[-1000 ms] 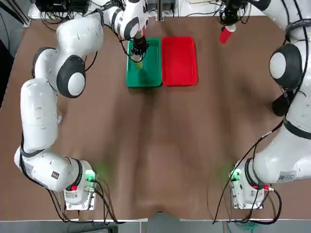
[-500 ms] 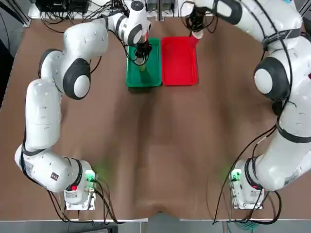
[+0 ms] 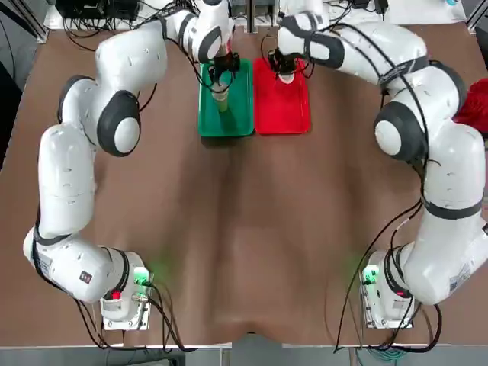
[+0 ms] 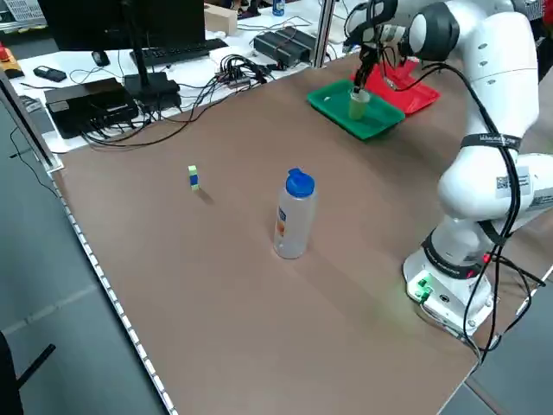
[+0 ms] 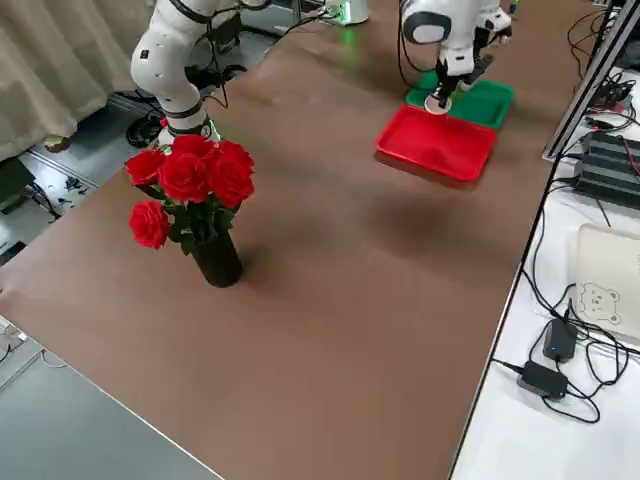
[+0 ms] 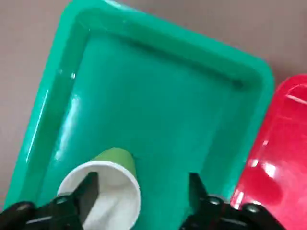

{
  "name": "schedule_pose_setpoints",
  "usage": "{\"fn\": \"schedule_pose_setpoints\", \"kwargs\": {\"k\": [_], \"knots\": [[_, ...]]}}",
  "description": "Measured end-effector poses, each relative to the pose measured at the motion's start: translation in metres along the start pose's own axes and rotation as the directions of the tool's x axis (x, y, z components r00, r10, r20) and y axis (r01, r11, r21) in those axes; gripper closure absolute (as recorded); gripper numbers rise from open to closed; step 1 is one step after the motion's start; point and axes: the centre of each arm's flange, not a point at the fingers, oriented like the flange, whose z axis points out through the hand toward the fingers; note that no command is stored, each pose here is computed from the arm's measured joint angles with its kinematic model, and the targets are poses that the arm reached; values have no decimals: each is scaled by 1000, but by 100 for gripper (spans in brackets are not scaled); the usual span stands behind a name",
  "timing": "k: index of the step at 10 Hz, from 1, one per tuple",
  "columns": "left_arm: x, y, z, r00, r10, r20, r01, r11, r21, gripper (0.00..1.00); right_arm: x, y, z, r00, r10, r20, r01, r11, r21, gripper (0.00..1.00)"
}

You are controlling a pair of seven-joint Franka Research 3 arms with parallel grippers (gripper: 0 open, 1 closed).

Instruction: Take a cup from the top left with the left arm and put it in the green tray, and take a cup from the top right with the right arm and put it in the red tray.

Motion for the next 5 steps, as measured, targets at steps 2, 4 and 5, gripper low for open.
{"fn": "schedule_pose_setpoints", "kwargs": {"k": [2,4,5], "knots": [[14,-3,-35,999,-45,-20,44,998,-40,0,3,5,12,1000,-4,-4,4,1000,-19,97],[48,-31,-81,993,-112,-33,111,993,-52,0,4,6,26,1000,-9,-10,8,1000,-26,97],[69,-52,-105,988,-147,-38,145,988,-50,0,2,6,34,1000,-12,-6,12,999,-31,97]]}}
